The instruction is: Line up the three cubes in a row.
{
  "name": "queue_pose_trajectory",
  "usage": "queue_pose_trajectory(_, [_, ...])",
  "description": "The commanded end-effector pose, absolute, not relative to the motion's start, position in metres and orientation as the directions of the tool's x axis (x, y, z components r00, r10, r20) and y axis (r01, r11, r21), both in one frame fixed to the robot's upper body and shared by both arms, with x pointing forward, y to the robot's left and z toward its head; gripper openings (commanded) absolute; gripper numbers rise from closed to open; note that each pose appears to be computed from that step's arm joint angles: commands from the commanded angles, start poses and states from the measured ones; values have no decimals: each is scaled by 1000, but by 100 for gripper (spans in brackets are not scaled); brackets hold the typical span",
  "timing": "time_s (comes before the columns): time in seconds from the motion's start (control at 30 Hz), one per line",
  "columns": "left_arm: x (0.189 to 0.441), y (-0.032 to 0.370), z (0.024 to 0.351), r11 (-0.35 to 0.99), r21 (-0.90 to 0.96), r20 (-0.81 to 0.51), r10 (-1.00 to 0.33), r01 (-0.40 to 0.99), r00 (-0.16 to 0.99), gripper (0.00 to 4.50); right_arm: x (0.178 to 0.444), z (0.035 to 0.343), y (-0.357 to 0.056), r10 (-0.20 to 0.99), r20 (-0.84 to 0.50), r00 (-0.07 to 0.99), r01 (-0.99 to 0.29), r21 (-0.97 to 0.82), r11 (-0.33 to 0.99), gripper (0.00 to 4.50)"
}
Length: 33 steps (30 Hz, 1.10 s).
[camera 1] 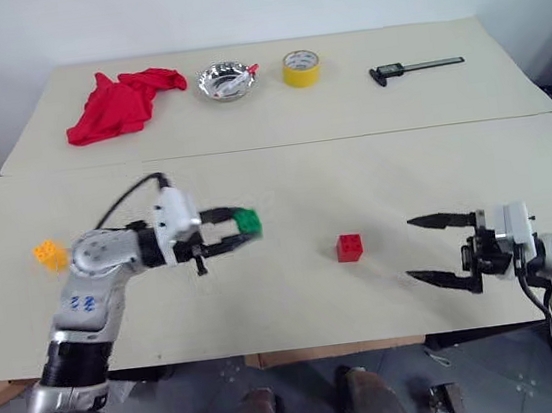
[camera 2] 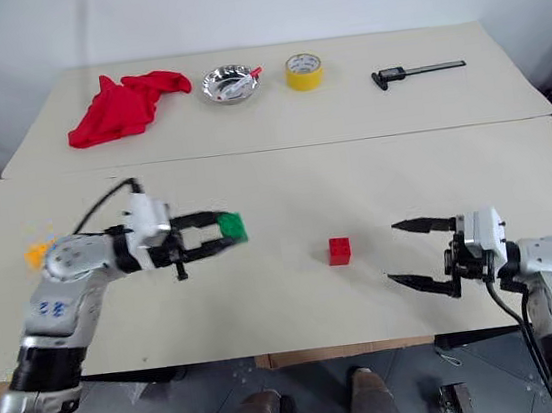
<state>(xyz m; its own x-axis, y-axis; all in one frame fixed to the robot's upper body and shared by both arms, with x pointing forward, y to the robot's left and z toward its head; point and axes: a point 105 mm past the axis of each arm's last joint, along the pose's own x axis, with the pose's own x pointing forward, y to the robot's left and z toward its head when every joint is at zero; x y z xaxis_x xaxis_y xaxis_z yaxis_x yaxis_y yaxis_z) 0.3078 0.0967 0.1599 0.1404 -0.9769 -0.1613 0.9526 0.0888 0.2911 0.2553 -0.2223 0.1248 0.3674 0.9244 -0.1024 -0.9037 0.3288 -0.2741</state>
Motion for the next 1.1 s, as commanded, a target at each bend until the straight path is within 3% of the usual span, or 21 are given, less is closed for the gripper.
queue_pose_trajectory(0.03, [313, 73, 137, -31, 244, -217, -976, 969, 24, 149, 248, 143, -220, 917, -52, 395, -871, -337, 356, 450])
queue_pose_trajectory(0.23, [331, 53, 117, -43, 242, -244, -970, 969, 17, 149, 235, 147, -220, 899, -40, 436, -850, -347, 397, 450])
queue_pose_trajectory(0.57, [325, 73, 106, -51, 240, -282, -959, 969, 20, 149, 231, 144, -220, 895, -50, 443, -853, -330, 404, 450])
queue_pose_trajectory(0.73, [325, 77, 125, 6, 282, -215, -974, 959, 69, 310, 239, 144, -211, 920, -39, 391, -876, -322, 359, 450])
queue_pose_trajectory(0.8, [323, 87, 147, 71, 336, -144, -982, 939, 126, 371, 244, 147, -203, 935, -25, 352, -890, -319, 326, 450])
queue_pose_trajectory(1.0, [300, 148, 184, 300, 438, -59, -931, 847, 361, 371, 255, 159, -173, 979, 18, 202, -930, -311, 197, 450])
queue_pose_trajectory(1.07, [292, 185, 192, 496, 438, 33, -842, 749, 538, 406, 258, 164, -159, 989, 45, 141, -937, -317, 148, 450])
queue_pose_trajectory(1.1, [282, 220, 190, 656, 428, 102, -718, 621, 688, 425, 259, 168, -146, 995, 57, 86, -942, -321, 99, 450])
